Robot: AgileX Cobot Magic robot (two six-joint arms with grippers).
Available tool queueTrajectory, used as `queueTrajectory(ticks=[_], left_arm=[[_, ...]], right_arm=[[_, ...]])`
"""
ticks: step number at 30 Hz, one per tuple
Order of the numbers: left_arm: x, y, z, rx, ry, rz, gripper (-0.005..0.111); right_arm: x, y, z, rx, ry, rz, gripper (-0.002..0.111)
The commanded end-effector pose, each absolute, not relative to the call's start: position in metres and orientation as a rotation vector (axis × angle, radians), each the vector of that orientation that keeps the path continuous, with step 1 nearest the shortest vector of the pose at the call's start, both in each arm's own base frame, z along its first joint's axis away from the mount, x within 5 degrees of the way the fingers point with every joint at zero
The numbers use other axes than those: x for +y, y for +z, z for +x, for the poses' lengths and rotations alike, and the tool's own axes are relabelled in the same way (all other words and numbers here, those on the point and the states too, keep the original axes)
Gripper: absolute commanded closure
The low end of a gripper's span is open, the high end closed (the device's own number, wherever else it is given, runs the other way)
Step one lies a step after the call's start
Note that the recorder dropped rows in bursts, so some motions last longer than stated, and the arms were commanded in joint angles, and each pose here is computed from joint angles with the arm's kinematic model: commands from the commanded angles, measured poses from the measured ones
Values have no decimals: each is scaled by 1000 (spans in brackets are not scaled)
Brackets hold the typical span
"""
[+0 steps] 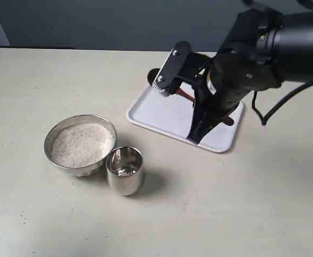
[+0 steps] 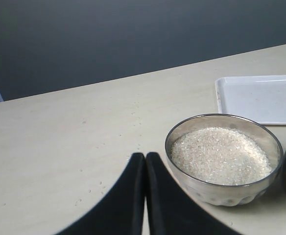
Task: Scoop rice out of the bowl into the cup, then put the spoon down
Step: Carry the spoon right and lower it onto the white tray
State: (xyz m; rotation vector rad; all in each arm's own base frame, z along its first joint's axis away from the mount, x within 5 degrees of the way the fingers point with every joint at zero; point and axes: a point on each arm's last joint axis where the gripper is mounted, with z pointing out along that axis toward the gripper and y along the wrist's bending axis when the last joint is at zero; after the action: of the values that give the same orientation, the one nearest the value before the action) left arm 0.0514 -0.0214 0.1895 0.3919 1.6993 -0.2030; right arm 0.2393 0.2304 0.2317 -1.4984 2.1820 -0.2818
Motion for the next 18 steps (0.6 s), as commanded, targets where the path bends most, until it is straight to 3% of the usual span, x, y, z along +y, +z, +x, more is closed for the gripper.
queueTrajectory(ticks=[1, 7, 18], left_arm=[[-21, 192, 51, 1679, -206, 387, 106], [-21, 192, 51, 1679, -206, 387, 106], [-21, 192, 51, 1679, -206, 387, 106]], right_arm=[[207, 225, 274, 2214, -199, -1367, 109], [190, 192, 297, 2305, -214, -1400, 109], [209, 139, 310, 2317, -90, -1402, 109]])
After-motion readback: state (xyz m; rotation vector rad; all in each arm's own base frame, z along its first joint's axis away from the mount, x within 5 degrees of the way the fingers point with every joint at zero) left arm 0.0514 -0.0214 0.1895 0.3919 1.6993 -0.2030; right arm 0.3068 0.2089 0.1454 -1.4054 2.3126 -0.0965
